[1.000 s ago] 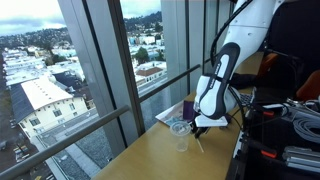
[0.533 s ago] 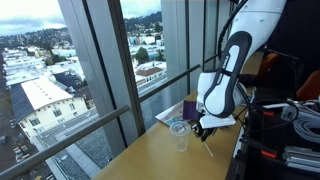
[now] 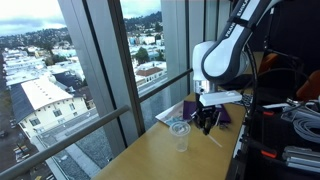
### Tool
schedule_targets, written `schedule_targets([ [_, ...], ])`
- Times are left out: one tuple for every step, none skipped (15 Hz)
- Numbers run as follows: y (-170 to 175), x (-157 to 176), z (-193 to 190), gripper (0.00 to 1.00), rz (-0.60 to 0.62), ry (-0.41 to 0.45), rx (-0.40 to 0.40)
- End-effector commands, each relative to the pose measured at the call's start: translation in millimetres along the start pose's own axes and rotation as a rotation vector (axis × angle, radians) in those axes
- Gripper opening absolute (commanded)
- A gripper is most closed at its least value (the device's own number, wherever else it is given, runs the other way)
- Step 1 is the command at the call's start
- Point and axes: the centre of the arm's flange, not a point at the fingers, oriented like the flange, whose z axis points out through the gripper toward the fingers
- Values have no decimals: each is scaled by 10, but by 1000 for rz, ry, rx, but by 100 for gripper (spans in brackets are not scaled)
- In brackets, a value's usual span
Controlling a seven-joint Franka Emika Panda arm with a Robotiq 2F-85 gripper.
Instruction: Put the straw into the cup
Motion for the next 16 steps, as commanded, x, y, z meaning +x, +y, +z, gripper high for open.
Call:
schedule_targets([
  [-93,-231,-484,2,-54,-107,38],
  [-112,-205,-558,2,-71,-132,51],
  [-113,-176,-613,2,-83,-160,69],
  [-95,-108,-639,2,-94,-186,93],
  [-77,-39,-642,2,-103,-212,115],
  [-31,71,-619,2,-105,-251,135],
  [10,158,-594,2,-105,-276,157],
  [74,269,-557,2,-122,-318,190],
  [119,351,-543,2,-137,-355,218],
  [168,407,-513,2,-150,-385,247],
  [195,445,-483,2,-161,-413,267],
  [206,480,-457,2,-172,-436,283],
  [202,488,-429,2,-181,-455,296],
  [193,506,-413,2,-190,-471,306],
  [174,516,-399,2,-205,-485,316],
  [137,517,-384,2,-214,-492,320],
])
